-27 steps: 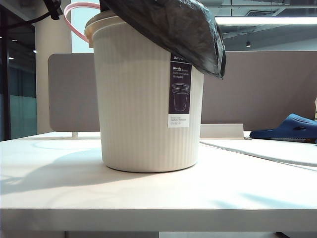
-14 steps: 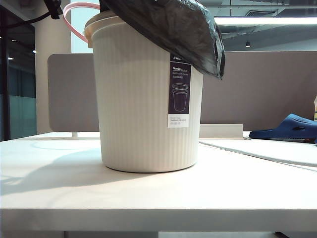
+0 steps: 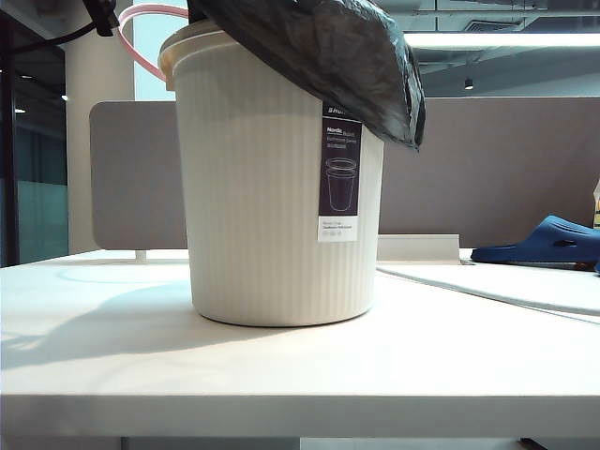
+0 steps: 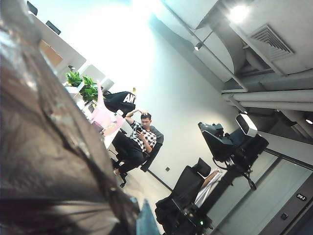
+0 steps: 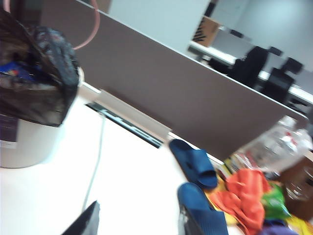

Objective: Open the ring lid of the trash can, pull out the black garbage bag inside, and place it on the table.

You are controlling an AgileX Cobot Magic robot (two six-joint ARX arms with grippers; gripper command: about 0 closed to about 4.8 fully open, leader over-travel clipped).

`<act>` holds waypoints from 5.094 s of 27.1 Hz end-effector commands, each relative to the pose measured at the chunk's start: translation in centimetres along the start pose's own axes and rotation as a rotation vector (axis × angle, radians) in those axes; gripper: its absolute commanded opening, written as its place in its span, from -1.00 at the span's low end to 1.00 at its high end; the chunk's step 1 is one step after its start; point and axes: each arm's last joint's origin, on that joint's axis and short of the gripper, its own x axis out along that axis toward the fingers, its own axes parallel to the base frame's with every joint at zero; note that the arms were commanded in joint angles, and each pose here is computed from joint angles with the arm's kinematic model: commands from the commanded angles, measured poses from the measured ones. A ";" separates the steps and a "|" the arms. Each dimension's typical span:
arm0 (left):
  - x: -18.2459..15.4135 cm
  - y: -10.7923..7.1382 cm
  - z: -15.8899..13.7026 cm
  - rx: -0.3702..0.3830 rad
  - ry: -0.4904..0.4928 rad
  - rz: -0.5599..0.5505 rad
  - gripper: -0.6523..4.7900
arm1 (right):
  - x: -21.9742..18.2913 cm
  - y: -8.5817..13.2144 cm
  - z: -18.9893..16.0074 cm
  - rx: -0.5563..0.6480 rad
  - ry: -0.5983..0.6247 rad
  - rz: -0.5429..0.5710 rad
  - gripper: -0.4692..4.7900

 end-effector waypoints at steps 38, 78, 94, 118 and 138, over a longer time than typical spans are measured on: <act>0.0 -0.6 0.0 0.050 0.031 -0.033 -0.78 | 5.4 16.1 -2.5 0.302 -0.168 0.124 -0.27; 0.0 -0.5 0.1 0.067 -0.006 -0.023 -0.78 | 19.4 15.7 -16.2 0.992 -0.251 0.215 0.06; 0.0 -0.5 0.1 0.063 -0.005 -0.021 -0.78 | 19.9 15.2 -16.5 0.957 -0.277 0.065 0.00; 0.0 -0.3 0.1 0.083 -0.019 -0.003 -0.78 | 23.9 15.0 -13.6 0.912 -0.230 0.169 -0.03; 0.0 -0.3 0.1 0.089 -0.016 -0.004 -0.78 | 29.5 21.9 -13.5 1.053 -0.212 0.398 0.08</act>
